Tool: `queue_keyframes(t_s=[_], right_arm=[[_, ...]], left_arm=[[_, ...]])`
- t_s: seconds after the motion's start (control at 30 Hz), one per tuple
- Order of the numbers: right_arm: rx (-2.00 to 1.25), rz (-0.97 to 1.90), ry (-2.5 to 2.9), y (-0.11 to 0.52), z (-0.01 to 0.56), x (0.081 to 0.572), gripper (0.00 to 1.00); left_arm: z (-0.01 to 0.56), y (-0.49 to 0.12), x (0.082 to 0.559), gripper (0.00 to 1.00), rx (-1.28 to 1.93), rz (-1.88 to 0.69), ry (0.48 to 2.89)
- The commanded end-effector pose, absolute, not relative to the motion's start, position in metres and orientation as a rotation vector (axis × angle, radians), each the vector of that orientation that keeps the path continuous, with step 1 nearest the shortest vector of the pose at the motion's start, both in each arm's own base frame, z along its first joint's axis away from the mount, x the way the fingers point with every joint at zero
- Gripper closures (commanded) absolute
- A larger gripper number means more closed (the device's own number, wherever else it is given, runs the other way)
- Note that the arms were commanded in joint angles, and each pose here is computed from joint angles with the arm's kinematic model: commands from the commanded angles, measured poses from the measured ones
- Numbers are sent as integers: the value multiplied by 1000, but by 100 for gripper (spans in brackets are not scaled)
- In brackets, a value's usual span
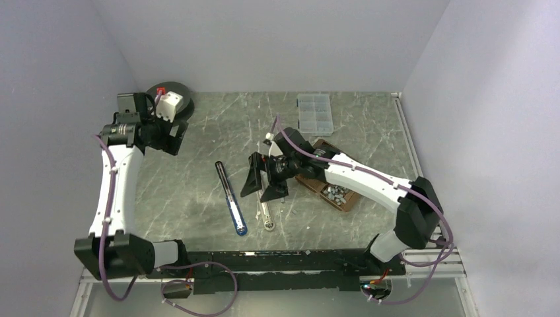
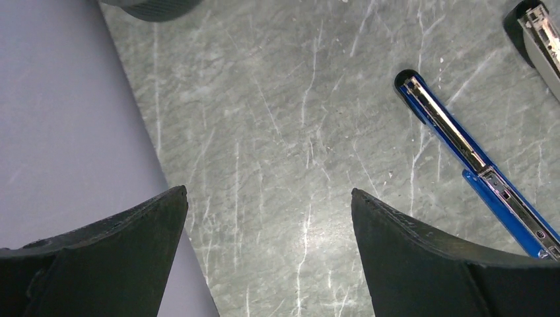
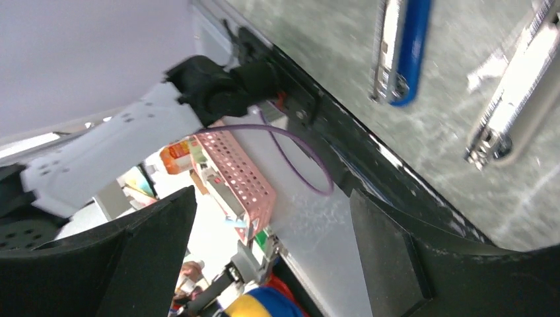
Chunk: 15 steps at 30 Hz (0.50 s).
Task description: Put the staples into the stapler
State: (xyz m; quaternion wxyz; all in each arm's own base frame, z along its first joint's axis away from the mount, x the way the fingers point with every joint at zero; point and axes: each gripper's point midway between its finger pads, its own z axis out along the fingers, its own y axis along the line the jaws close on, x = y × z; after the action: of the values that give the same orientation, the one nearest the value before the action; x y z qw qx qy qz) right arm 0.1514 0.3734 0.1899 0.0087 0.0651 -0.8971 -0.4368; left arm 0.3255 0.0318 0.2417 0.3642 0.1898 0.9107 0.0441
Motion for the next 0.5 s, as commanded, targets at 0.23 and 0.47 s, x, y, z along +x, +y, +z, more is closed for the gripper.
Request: queue_keyframes(t_s=[0.23, 0.47], right_arm=[[-207, 298, -4434, 179, 277, 358, 5], [169, -115, -4415, 202, 294, 352, 1]], left_arm=[[285, 32, 290, 1, 433, 181, 2202], [289, 33, 282, 1, 433, 193, 2194]])
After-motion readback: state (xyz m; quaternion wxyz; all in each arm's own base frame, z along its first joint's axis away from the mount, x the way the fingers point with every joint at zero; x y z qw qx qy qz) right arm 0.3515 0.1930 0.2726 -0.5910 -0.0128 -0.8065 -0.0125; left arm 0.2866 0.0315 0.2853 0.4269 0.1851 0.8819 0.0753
